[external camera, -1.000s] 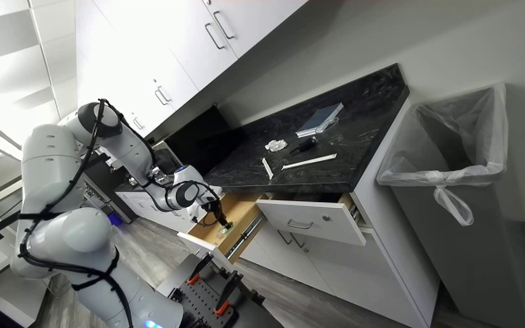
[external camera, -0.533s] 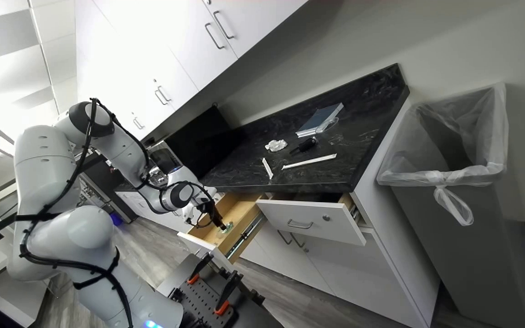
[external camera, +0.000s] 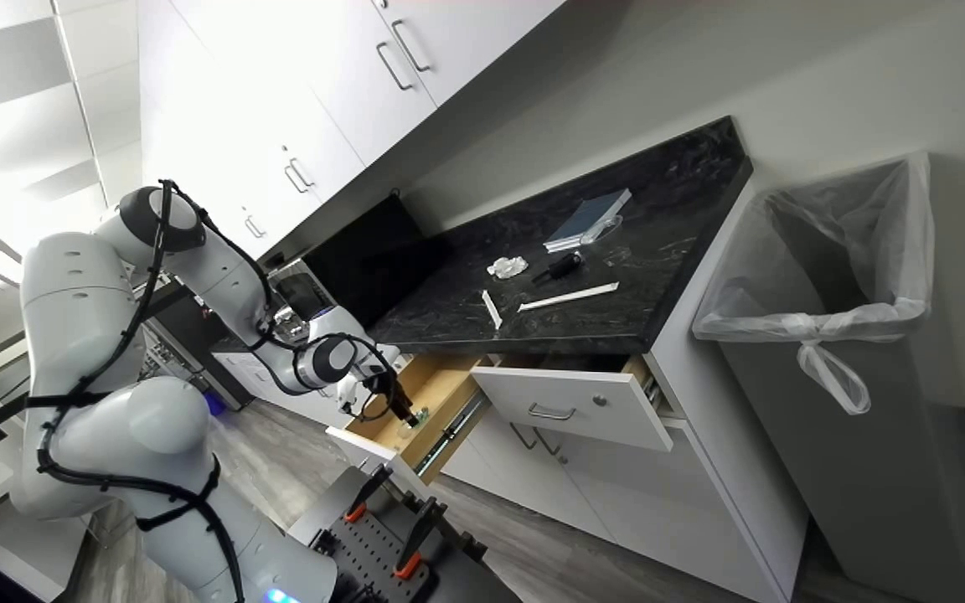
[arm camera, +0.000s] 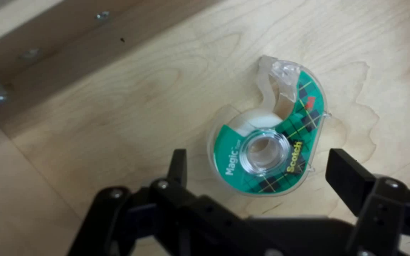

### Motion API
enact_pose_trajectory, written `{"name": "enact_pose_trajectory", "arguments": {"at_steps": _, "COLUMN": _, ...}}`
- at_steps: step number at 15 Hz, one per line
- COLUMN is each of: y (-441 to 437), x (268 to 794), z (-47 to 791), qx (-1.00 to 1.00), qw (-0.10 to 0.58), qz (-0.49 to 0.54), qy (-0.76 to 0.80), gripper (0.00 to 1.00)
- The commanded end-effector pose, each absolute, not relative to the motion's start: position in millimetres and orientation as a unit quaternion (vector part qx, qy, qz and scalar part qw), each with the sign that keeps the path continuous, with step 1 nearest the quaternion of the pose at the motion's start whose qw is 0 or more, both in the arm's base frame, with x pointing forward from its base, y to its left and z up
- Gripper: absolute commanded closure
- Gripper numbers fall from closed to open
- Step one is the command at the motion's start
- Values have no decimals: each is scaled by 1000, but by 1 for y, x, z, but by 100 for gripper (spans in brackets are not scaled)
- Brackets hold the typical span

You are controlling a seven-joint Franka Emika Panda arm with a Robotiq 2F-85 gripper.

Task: Remove the tape from the open drawer and place it on the countertop then close the open drawer

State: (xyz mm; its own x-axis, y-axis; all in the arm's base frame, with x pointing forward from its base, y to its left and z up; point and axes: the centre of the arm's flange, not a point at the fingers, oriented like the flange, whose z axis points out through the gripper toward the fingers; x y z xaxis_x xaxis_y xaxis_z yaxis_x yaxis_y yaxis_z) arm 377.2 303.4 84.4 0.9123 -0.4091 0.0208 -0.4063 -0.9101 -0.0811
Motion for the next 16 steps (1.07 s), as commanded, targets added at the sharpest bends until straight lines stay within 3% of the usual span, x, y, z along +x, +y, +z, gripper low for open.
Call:
{"name": "enact_pose_trajectory", "arguments": {"at_steps": 1, "y": 300, "x": 382, "z": 87, "qx": -977, "qw": 32, "qz": -8, "qy": 212, "gripper": 0}}
{"name": "enact_pose_trajectory", "arguments": {"at_steps": 16, "y": 315, "x": 400, "z": 63, "qx": -983, "qw": 19, "qz": 12, "qy": 182, "gripper": 0}}
